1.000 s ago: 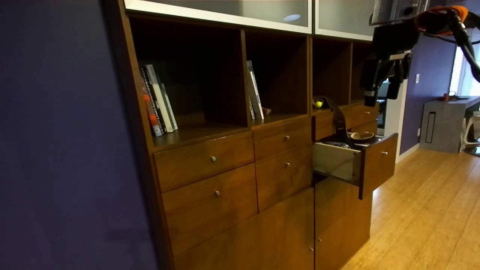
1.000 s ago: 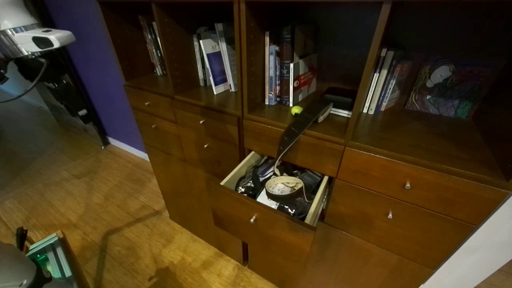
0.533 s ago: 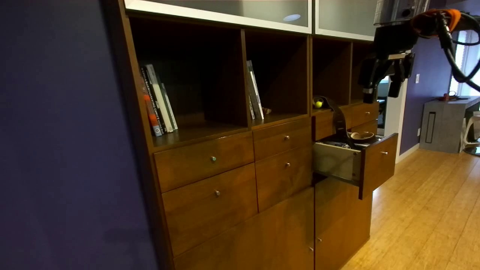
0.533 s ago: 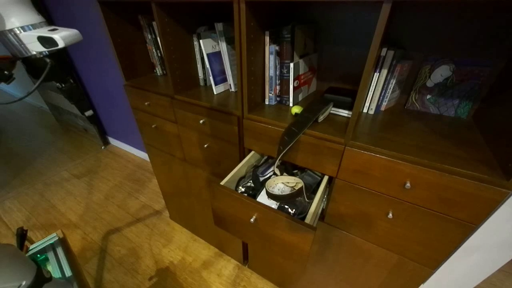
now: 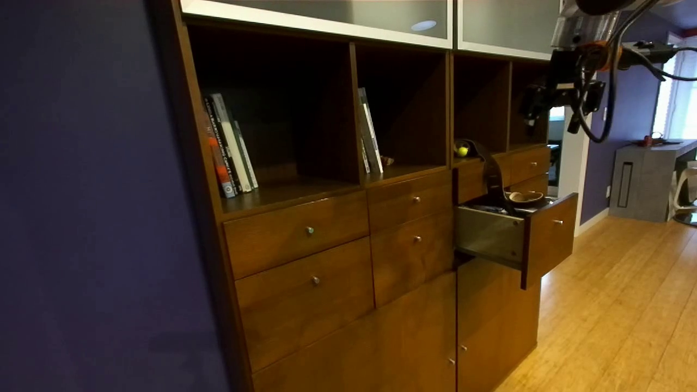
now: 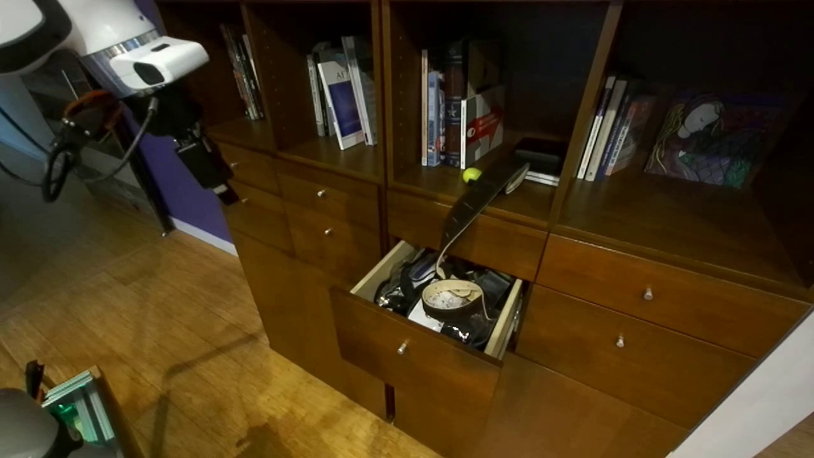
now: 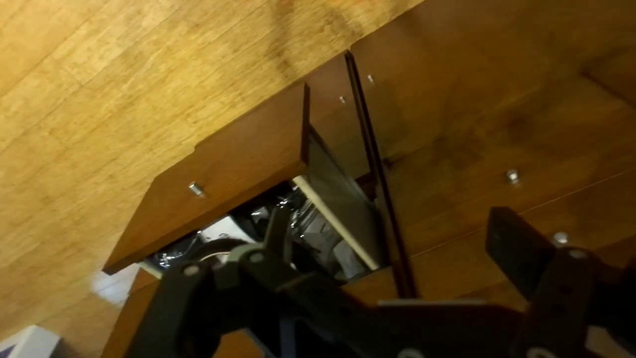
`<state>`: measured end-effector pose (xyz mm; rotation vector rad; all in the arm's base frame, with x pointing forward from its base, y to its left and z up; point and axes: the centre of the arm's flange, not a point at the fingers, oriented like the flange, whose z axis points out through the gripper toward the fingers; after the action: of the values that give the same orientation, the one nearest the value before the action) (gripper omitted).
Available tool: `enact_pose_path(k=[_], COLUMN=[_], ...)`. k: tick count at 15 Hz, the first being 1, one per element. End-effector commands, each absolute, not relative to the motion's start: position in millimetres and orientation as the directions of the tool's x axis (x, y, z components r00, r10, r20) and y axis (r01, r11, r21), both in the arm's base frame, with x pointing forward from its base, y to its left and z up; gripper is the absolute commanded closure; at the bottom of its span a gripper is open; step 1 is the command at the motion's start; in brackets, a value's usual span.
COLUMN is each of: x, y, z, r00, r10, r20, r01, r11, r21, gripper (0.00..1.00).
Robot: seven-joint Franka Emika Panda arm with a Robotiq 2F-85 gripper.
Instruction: Place the belt.on the shelf
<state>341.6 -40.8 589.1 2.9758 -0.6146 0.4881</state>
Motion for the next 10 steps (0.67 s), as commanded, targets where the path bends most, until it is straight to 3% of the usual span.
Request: enact_pose_path(k=[1, 10], x=[370, 392], y=[-94, -186], z=[592, 528], r00=[0.784, 0.629], r10=[-0.525, -0.662], r20=[0.331, 0.408], r01=[-0.557, -0.754], r11=[-0.831, -0.647], r21=[-0.001, 0.111], gripper=[0.00, 0.00])
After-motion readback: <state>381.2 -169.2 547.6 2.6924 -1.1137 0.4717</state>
